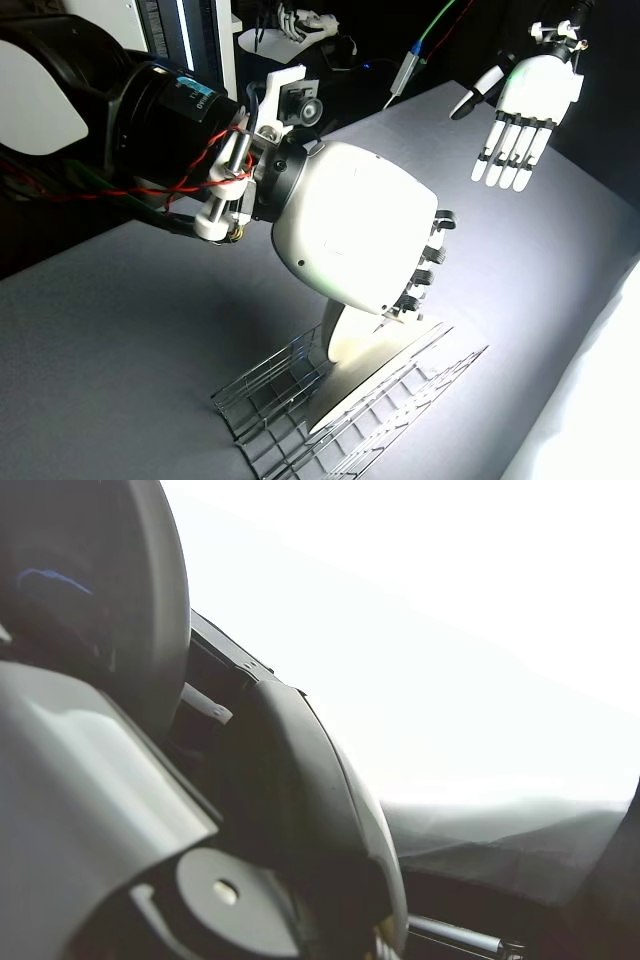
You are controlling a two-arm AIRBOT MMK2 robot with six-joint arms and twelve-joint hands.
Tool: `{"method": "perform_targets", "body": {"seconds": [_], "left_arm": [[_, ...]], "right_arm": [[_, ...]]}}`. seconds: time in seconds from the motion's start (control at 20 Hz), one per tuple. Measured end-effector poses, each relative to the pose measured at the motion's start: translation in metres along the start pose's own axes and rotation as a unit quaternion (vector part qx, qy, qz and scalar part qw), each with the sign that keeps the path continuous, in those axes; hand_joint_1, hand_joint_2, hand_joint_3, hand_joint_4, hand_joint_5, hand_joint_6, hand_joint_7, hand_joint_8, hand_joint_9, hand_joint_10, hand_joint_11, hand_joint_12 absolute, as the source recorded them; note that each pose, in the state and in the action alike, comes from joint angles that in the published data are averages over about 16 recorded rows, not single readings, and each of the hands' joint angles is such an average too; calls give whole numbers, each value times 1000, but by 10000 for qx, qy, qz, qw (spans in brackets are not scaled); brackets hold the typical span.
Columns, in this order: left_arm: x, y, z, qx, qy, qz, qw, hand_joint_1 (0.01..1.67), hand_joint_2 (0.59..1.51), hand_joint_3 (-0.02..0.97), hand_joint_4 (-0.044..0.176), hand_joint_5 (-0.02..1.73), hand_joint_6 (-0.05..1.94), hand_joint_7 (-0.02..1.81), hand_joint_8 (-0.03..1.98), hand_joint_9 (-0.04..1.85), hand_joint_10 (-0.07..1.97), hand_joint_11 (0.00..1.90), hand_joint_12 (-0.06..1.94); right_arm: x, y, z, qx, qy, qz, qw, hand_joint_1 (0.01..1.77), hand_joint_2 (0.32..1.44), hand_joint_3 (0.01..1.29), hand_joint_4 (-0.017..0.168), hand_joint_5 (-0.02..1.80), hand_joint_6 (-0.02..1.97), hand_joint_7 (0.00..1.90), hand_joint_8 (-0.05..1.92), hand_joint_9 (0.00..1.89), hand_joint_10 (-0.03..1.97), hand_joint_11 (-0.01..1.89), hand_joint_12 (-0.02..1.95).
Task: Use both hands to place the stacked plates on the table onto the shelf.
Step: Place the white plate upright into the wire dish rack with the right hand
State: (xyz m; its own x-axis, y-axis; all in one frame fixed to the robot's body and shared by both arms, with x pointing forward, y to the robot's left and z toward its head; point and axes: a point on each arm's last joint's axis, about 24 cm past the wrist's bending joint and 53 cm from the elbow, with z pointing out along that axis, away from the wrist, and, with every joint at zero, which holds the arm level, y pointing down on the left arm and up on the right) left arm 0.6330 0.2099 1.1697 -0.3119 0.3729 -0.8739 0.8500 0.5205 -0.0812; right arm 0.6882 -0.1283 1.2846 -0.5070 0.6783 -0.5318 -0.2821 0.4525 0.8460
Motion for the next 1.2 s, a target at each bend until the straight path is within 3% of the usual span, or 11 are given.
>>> {"method": "perform_targets", "body": {"seconds": [0.25,0.65,1.05,1.2], "left_arm": [[0,-2,3,35,10,8,10000,22,1049,0,8,42,18,19,17,18,-53,13,6],[0,-5,5,68,26,12,10000,22,1050,0,8,43,18,19,17,18,-52,12,6],[0,-6,7,94,36,18,9999,21,1050,0,8,37,18,21,17,18,-52,12,6],[0,-9,9,134,37,-1,9999,22,1050,0,8,37,18,24,17,19,-52,12,6]], "right_arm": [[-3,-11,-3,75,-13,-287,9996,1320,988,12,-8,929,950,1044,812,937,1102,824,1240],[-4,-29,-9,225,7,-617,9978,1279,999,13,0,888,990,996,805,949,734,750,1261],[2,-30,-13,175,78,-821,9964,1143,1017,14,1,690,555,754,420,744,275,396,1277],[2,-23,-13,69,75,-896,9959,1087,1023,15,-1,571,373,619,244,606,199,253,1236]]}}
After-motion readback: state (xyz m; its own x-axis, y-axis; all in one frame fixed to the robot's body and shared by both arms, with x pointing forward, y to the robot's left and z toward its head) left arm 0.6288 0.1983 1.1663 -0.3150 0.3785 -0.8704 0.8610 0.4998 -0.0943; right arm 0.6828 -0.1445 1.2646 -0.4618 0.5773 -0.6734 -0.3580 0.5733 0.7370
